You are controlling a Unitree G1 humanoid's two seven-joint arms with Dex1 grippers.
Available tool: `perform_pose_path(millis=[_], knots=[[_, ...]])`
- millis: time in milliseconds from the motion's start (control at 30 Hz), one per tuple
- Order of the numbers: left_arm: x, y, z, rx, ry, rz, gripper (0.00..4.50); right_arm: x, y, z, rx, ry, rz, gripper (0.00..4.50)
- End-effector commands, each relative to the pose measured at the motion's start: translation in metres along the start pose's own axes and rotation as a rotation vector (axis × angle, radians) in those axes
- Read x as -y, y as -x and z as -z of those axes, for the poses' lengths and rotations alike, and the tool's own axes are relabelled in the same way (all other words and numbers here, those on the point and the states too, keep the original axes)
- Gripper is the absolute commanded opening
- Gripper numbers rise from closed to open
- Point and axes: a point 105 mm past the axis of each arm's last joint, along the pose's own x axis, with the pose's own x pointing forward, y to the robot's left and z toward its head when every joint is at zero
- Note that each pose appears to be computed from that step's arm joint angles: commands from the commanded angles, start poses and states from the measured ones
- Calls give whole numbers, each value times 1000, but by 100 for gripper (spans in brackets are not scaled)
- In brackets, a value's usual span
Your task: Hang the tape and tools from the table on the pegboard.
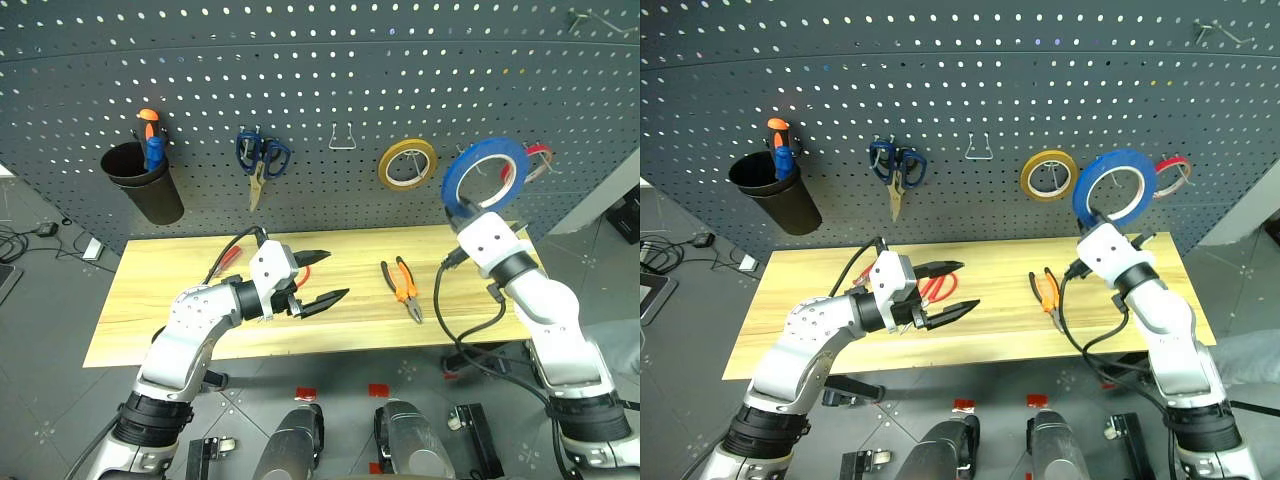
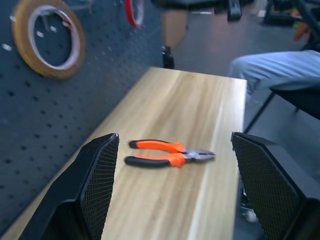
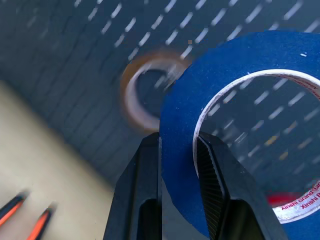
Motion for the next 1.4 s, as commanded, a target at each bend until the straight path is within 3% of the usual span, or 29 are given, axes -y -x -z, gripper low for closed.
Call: perform_pose_path(millis=[33,300,767,1367,1400], knots=[[-4,-5,-13,45,-29,0,378,31,-17,5,-1,-7,78,67],[-3,-9,-12,43,-31,6,378,36,-41,41,-99,-75,25,67],[1,-8,-11,46,-27,6,378,15,-10,6,-29,-117,-14,67],[-4,-15,-9,52,-18,-5,378,1,-60,15,-28,-176,-36,67],[-4,-15,-8,52,-16,-7,378,5,-61,16,-28,-171,-11,102]])
